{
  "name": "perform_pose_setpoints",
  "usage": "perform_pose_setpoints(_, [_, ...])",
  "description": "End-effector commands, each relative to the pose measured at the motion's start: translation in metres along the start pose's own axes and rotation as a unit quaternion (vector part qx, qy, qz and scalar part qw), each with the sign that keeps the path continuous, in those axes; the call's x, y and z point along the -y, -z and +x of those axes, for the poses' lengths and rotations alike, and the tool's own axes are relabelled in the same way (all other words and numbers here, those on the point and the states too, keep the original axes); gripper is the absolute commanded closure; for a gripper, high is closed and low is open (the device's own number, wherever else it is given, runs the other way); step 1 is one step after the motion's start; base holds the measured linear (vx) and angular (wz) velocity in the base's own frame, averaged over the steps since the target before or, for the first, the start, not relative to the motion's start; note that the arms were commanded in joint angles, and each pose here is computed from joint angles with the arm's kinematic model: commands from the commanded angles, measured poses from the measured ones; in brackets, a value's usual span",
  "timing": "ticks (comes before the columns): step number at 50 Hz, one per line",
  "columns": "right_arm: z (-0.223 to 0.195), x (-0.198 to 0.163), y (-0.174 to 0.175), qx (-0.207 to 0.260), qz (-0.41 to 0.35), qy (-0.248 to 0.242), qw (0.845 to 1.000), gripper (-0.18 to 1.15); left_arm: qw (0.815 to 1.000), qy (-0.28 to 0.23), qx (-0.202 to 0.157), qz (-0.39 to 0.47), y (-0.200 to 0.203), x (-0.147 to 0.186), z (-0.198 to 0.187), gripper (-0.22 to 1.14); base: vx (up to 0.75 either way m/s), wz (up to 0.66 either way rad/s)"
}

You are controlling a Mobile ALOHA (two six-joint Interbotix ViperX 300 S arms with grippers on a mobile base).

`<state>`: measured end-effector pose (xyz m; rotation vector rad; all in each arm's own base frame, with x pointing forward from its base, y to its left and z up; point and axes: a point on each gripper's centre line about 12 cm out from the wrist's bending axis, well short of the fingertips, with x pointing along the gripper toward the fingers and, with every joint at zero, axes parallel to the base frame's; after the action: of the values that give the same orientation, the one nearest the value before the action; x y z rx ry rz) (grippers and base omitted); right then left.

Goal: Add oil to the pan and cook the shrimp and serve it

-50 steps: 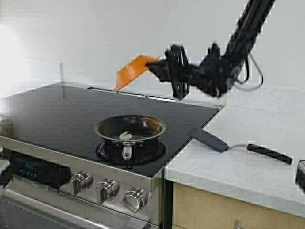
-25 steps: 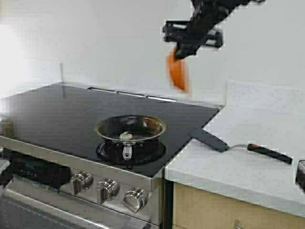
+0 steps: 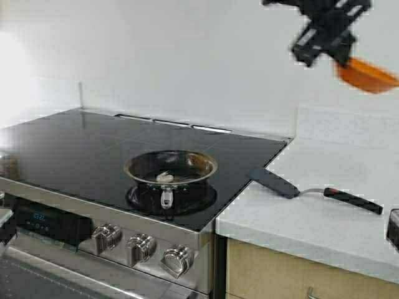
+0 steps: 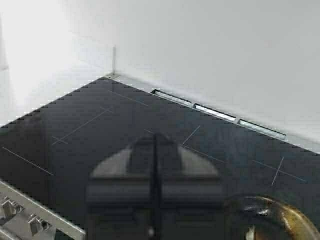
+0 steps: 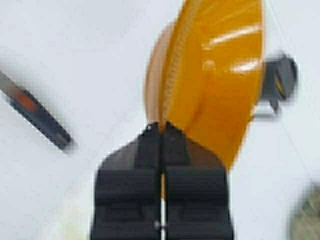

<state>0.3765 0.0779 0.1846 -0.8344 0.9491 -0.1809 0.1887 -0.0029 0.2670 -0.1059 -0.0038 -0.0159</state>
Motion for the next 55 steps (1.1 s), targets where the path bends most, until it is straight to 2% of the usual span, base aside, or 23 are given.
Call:
perform_pose_setpoints(1, [0.017,0.026,0.022,-0.039,0.027,0.018,0.999,0.91,1.000,0.000,0.008,0.001,-0.006,0.000,0.002,0.89,0.00,0.00])
perform_pose_setpoints(21, [0.091,0.048,0.098,-0.181,0.045,0.025,0.982,0.91,1.000,0.000,0.008,0.002,-0.006,0.000,0.002,0.89,0.00,0.00])
perform_pose_setpoints(34, [0.151,0.054,0.136,-0.250,0.047,0.042,0.966,0.91,1.000,0.000,0.007,0.003,-0.006,0.000,0.002,0.89,0.00,0.00])
perform_pose_setpoints(39, [0.176,0.052,0.145,-0.264,0.042,0.043,0.963,0.91,1.000,0.000,0.008,0.004,-0.006,0.000,0.002,0.89,0.00,0.00])
perform_pose_setpoints(55, [0.233,0.030,0.142,-0.246,0.043,0.007,0.968,0.91,1.000,0.000,0.006,0.006,-0.005,0.000,0.002,0.89,0.00,0.00])
